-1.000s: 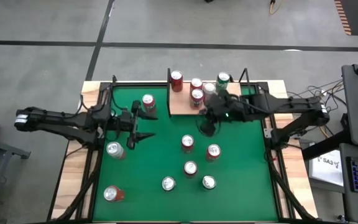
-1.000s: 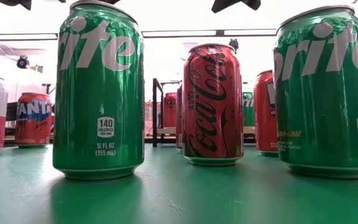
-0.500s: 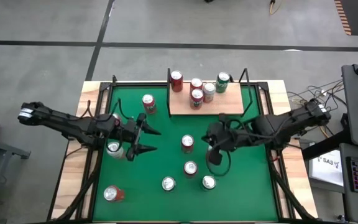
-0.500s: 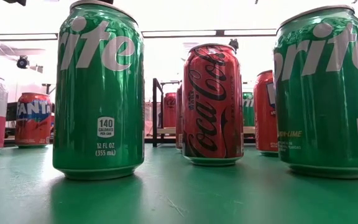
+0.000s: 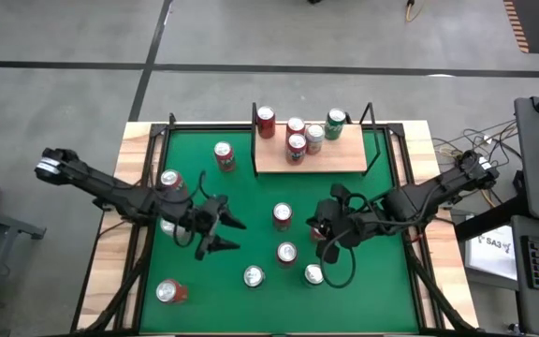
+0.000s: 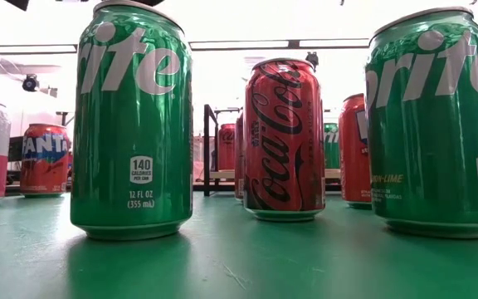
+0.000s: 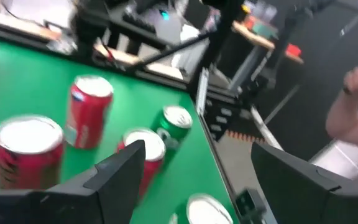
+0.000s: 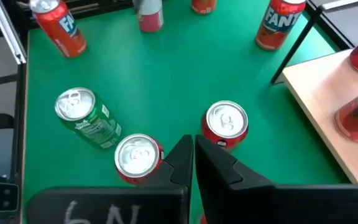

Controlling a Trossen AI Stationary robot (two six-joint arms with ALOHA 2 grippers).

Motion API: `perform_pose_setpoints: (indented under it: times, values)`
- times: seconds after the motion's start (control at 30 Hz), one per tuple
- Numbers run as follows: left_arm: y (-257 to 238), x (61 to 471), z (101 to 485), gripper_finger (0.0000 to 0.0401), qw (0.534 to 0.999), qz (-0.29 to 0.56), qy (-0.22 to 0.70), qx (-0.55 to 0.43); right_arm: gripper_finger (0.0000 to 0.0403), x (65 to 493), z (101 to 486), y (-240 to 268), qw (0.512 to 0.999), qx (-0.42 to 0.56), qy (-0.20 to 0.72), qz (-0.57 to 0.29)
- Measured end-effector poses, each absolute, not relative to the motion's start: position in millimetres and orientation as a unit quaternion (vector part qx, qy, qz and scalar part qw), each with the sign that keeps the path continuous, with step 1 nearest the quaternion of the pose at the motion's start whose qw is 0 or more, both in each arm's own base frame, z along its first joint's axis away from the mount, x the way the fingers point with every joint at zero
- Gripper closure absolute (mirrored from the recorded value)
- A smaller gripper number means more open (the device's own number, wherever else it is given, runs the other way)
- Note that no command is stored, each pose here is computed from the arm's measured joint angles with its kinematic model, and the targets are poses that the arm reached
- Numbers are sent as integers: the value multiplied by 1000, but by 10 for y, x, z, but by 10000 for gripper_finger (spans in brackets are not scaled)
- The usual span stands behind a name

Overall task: Place canned beverage on shelf
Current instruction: Put the green soda can on the shelf aligned with the other green soda can

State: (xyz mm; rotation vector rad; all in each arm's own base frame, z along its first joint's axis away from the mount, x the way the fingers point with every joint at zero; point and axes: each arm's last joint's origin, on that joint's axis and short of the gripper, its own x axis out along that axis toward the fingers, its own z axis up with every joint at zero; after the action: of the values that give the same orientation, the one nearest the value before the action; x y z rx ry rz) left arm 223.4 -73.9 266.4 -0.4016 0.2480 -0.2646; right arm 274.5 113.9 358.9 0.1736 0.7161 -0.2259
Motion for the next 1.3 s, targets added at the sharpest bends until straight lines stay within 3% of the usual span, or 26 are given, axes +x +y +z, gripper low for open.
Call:
perform_pose_setpoints:
  times: [0.5, 0.83, 1.3]
  values:
    - [-1450, 2489, 2688, 129, 947, -160, 278, 1, 394, 2743, 3575, 1143, 925, 86, 354, -105]
    - [-1678, 2557, 2345, 130, 935, -136, 327, 28, 394, 2736, 3568, 1168, 925, 83, 356, -101]
    - [-1716, 2643, 2218, 130, 936, -94, 340, -4, 394, 2670, 3545, 1345, 929, 74, 354, -74]
